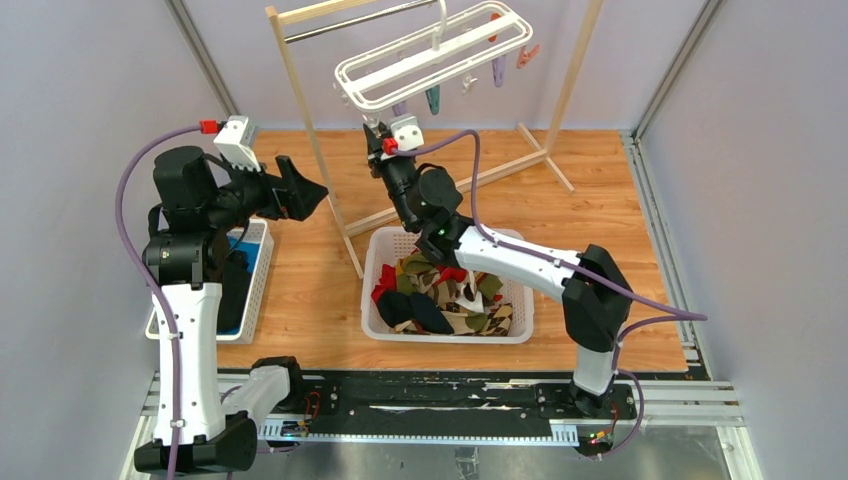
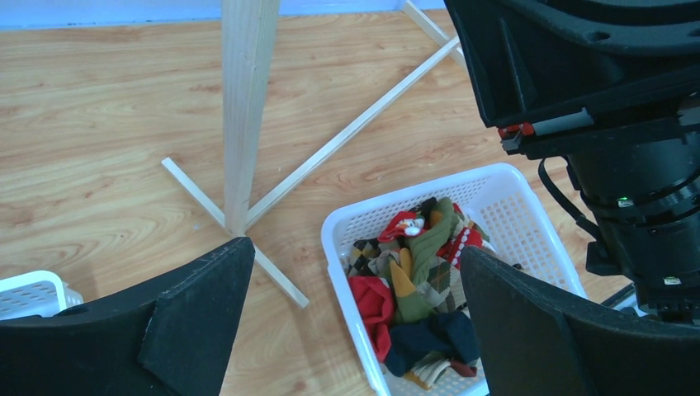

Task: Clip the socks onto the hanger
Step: Open the clamp at the hanger.

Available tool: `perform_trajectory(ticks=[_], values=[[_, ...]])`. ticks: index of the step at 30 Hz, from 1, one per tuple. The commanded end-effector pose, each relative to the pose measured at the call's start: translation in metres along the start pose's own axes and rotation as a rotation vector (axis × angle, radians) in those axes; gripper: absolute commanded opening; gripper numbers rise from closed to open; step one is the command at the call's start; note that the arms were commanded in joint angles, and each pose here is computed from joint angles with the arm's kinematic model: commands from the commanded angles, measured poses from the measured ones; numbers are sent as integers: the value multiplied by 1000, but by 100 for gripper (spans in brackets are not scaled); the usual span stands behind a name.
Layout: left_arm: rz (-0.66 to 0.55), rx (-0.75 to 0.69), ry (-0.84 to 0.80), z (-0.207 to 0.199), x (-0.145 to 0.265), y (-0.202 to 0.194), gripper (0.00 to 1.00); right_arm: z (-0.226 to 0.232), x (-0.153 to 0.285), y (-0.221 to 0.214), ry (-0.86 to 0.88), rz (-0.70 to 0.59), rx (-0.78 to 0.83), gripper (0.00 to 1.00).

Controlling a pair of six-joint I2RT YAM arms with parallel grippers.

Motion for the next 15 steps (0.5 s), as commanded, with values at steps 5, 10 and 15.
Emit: perform_trajectory(ticks=[5, 10, 15], values=[[-22, -5, -34, -9, 9, 4, 100, -18, 15, 26, 75, -27, -108, 0], [-41, 12, -90, -13, 7, 3, 100, -39, 24, 43, 196, 11, -234, 0], [-63, 53, -175, -20, 3, 7, 100, -49, 34, 60, 355, 63, -303, 0]])
Point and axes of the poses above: each gripper's point midway between its finger pads, its own x axis back along the fingers, its own z axis along the line the jaws close on, y = z × x, the point moved 8 cm from there along x, back along the fingers, and after that the axes turned 7 degrees about -x, right-handed, at the moved point
